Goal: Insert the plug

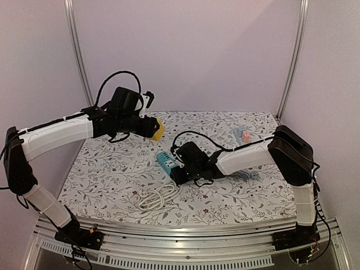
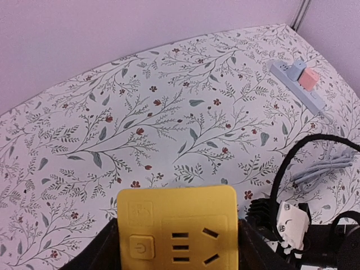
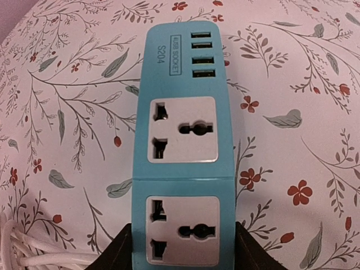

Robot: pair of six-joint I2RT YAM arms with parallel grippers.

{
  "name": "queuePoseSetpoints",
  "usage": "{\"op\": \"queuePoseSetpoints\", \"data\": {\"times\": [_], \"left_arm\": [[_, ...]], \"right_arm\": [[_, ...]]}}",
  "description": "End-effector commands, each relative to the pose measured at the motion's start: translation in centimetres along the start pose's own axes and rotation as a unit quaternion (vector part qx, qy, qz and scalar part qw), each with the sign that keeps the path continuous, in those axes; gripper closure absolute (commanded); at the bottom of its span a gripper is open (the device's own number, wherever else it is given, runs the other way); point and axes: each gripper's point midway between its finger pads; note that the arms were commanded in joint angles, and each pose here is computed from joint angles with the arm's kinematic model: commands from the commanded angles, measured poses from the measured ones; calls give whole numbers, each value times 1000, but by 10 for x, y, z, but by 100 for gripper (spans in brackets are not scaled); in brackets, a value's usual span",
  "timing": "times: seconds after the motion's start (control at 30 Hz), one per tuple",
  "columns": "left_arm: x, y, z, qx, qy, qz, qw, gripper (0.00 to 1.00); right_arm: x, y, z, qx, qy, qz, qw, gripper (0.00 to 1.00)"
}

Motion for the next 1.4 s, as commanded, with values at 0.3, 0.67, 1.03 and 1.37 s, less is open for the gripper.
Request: {"op": "queuePoseSetpoints", "data": {"times": [0.3, 0.67, 1.03, 1.37], "left_arm": [[8, -33, -55, 246, 132, -74, 957, 100], [-25, -10, -101, 490, 272, -127, 818, 100], [-42, 43, -109, 611, 384, -114, 682, 100], [-27, 45, -108, 559, 470, -72, 679, 100]], "right_arm": [[-37, 40, -39, -150, -31, 14, 988, 53], [-64, 40, -58, -261, -82, 6, 962, 73], [-55, 0, -67, -343, -149, -7, 928, 70], [-32, -2, -80, -290, -145, 25, 946, 29]]}}
Point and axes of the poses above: each gripper's point midway between its finger pads, its own x axis out along the fingers, its own z axis along the line the jaws close on, y = z × x, and after that the axes turned 6 degrees about x, right-handed
